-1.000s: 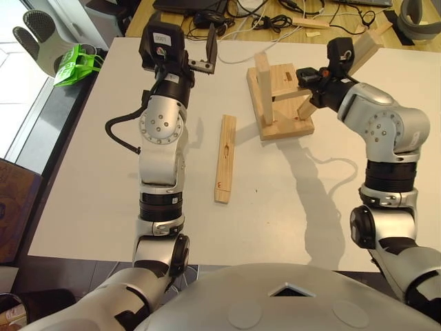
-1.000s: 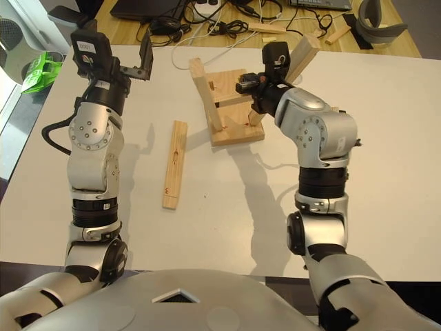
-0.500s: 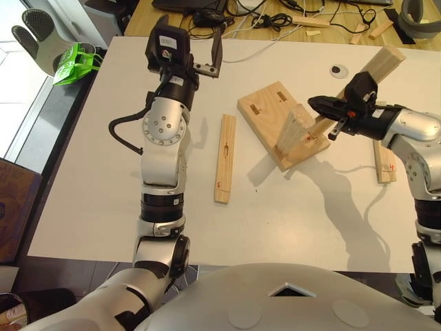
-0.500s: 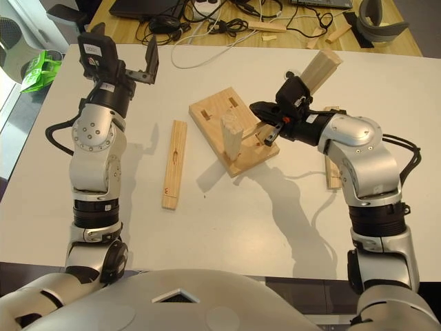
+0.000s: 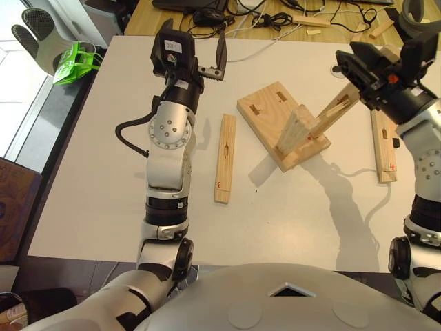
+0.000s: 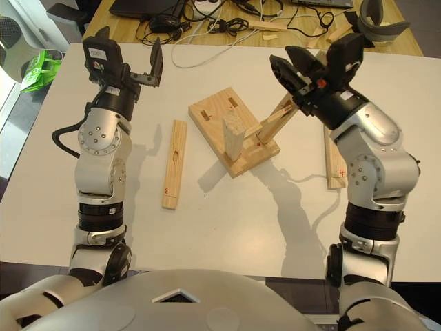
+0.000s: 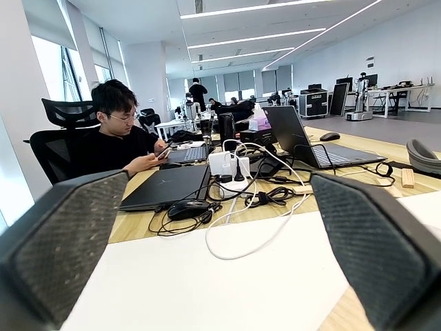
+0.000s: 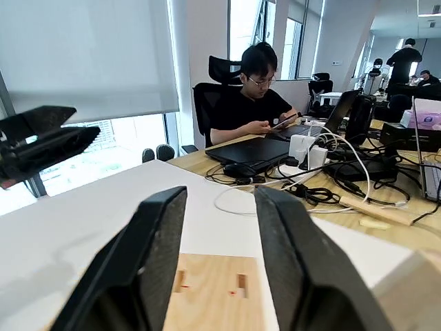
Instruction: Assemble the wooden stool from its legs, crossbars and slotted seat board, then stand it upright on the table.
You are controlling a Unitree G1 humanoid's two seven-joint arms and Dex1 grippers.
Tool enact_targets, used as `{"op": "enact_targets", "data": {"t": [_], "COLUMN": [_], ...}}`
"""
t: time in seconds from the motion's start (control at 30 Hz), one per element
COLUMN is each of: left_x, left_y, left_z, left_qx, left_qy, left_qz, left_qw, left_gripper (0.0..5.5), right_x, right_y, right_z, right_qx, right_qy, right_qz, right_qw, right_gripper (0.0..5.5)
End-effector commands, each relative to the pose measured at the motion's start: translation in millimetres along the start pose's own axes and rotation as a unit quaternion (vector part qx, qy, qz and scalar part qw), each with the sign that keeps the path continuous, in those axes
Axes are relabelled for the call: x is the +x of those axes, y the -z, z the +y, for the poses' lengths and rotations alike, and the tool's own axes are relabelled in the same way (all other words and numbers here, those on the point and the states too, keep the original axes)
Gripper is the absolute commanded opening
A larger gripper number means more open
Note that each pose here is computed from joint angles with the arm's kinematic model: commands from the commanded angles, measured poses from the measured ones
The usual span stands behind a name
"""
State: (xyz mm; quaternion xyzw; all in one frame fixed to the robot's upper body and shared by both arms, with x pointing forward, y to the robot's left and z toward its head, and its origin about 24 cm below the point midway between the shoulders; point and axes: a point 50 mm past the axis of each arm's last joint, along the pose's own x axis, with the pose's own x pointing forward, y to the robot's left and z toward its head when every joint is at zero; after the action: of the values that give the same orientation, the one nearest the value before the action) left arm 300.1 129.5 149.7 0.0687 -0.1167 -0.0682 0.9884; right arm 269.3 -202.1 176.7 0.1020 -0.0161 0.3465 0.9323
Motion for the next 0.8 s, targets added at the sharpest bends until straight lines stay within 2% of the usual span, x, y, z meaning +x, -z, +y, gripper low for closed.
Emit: {"op": "enact_targets", "data": {"t": [0.03,0.13,0.23,0.33,0.43,0.57,0.8], "left_x": [-3,-1,3,1,-12,-32,-23], "left_y": [1,-4,-33,-62,-79,-62,-61], "left_z": [-2,-4,0,-2,-10,-18,-11], "left_qx": [-0.004,-0.009,-0.017,-0.018,0.024,0.076,0.032], "left_qy": [-0.005,-0.004,-0.012,0.019,0.100,0.197,0.158], "left_qz": [0.002,-0.007,-0.069,-0.134,-0.176,-0.139,-0.108], "left_qw": [1.000,1.000,0.997,0.991,0.979,0.967,0.981], "left_gripper": [4.85,4.85,4.85,4.85,4.85,4.85,4.85], "right_x": [-39,-60,-71,-76,-78,-68,-51], "right_y": [-14,4,25,34,36,36,52], "right_z": [10,21,30,35,34,26,35], "right_qx": [0.123,0.149,0.163,0.196,0.236,0.281,0.316], "right_qy": [-0.067,-0.073,-0.050,-0.033,0.010,0.084,0.114], "right_qz": [0.022,0.103,0.140,0.137,0.103,0.050,0.087], "right_qw": [0.990,0.981,0.975,0.970,0.966,0.955,0.938], "right_gripper": [2.66,2.66,2.66,2.66,2.66,2.66,2.66]}}
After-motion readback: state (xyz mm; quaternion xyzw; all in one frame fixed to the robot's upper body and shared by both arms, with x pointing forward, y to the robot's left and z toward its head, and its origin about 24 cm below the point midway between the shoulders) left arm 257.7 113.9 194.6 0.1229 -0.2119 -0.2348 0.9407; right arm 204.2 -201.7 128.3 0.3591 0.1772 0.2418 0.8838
